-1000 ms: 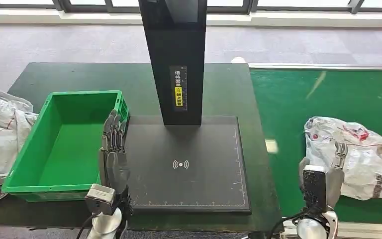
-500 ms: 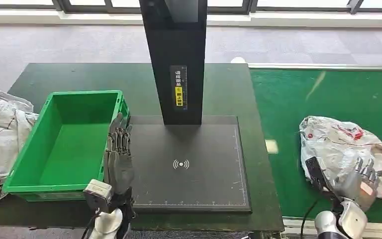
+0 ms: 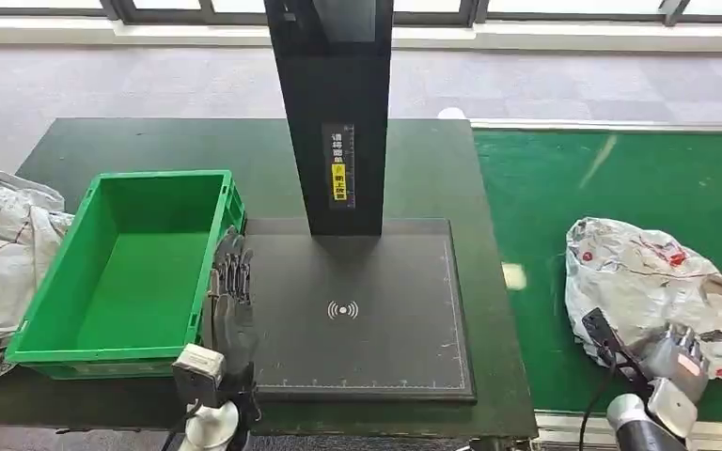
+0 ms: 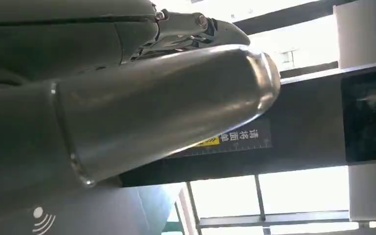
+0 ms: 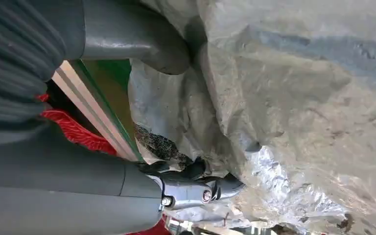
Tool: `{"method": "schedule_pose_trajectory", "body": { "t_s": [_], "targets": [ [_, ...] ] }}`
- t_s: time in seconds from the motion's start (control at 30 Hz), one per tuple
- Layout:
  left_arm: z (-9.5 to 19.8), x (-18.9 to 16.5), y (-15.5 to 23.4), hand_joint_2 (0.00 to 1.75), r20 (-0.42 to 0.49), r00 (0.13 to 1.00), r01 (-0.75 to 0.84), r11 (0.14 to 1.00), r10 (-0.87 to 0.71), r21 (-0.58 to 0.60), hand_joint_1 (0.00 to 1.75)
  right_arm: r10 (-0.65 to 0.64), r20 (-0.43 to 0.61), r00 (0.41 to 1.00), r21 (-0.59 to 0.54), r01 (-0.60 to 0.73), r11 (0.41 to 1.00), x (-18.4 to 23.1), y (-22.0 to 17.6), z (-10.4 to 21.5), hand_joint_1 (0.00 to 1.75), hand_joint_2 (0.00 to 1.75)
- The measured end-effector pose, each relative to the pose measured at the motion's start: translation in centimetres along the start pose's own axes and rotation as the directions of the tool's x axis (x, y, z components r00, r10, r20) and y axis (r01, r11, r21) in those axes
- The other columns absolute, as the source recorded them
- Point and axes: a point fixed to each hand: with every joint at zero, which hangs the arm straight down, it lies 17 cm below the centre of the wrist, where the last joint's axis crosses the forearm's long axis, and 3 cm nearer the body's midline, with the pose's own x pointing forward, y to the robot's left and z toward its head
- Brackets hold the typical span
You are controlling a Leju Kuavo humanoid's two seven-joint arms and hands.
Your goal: Moved the parcel from conveyor to table for the left to box.
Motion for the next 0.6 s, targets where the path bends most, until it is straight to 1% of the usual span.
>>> {"method": "schedule_pose_trajectory", "body": {
  "t_s": [0.17, 0.33, 0.6],
  "targets": [
    [0.0, -0.3, -0.4, 0.0, -0.018, 1.0, 0.025, 1.0, -0.025, -0.014, 0.0, 0.011, 0.024, 1.0, 0.058, -0.012, 0.998, 0.4, 1.6, 0.5, 1.75, 1.75],
    [0.0, -0.5, -0.5, 0.0, -0.024, 0.999, 0.043, 0.999, -0.044, -0.02, 0.0, -0.009, 0.05, 0.999, 0.071, 0.005, 0.997, 2.1, 1.8, 0.5, 1.75, 1.75],
    [0.1, -0.7, -0.5, 0.0, -0.028, 0.999, 0.046, 0.999, -0.047, -0.022, 0.0, -0.032, 0.074, 0.997, 0.07, 0.027, 0.997, 3.4, 1.4, 0.3, 1.75, 1.75]
  ]
}}
